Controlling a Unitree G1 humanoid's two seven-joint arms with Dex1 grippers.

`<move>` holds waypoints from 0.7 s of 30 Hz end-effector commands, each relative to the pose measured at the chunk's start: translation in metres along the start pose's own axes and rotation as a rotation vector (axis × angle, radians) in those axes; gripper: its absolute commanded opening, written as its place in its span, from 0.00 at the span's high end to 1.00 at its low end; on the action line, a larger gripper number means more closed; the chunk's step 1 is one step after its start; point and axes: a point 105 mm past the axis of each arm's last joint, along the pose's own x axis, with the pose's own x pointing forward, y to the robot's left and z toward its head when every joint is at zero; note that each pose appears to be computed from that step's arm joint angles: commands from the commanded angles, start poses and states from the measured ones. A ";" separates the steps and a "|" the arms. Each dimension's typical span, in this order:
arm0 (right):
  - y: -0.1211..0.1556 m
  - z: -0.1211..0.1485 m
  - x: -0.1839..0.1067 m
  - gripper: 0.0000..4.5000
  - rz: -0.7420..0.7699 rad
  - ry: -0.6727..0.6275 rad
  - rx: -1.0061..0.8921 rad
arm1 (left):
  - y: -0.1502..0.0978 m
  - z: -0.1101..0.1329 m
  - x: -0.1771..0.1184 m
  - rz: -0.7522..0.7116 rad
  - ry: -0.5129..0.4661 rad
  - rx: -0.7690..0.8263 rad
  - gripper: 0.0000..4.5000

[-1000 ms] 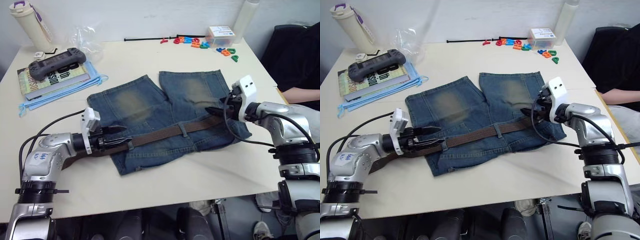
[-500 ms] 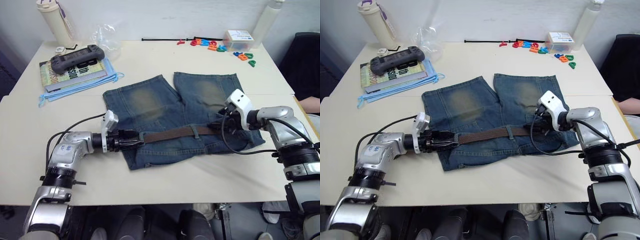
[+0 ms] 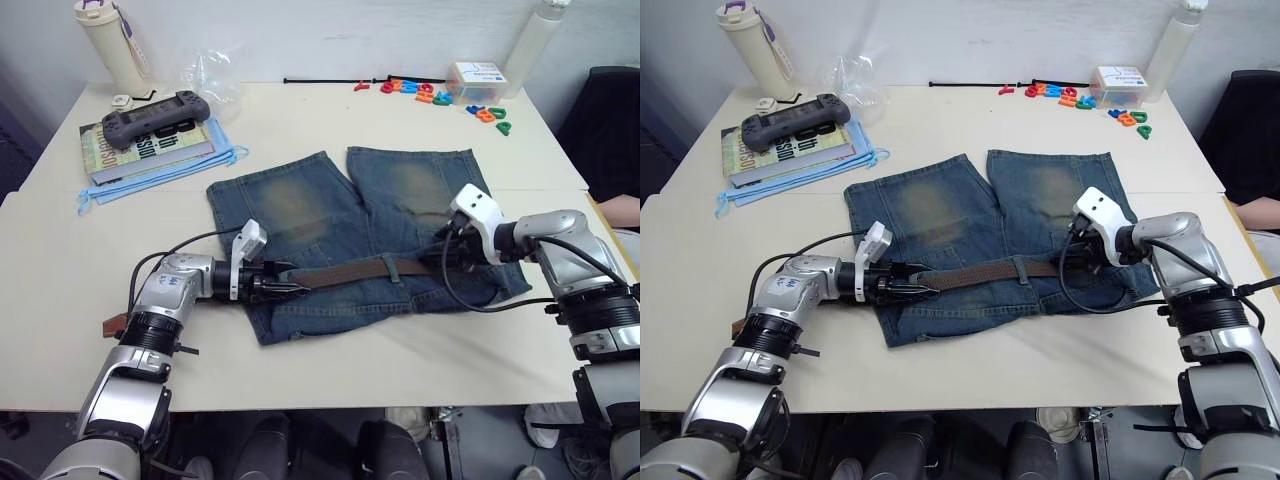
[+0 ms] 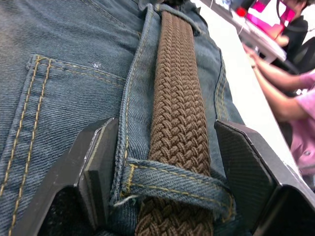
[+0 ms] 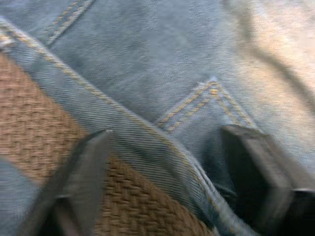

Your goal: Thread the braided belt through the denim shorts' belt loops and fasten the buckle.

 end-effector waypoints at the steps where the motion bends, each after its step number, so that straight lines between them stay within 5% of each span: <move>1: -0.001 -0.019 -0.002 0.62 -0.004 0.076 0.020 | -0.001 -0.029 0.000 -0.015 0.112 -0.013 0.54; 4: -0.002 -0.017 -0.003 0.93 -0.011 0.069 0.015 | 0.004 -0.032 0.000 0.001 0.137 0.020 0.82; 6: -0.004 -0.014 -0.003 1.00 -0.021 0.061 0.010 | 0.008 -0.032 0.001 0.014 0.152 0.041 0.99; 12: -0.013 0.003 -0.010 1.00 -0.090 -0.011 0.010 | 0.029 -0.014 -0.002 0.110 0.132 0.133 0.99; 21: -0.018 0.049 -0.048 1.00 -0.250 -0.249 0.033 | 0.063 0.060 -0.041 0.383 0.104 0.521 0.99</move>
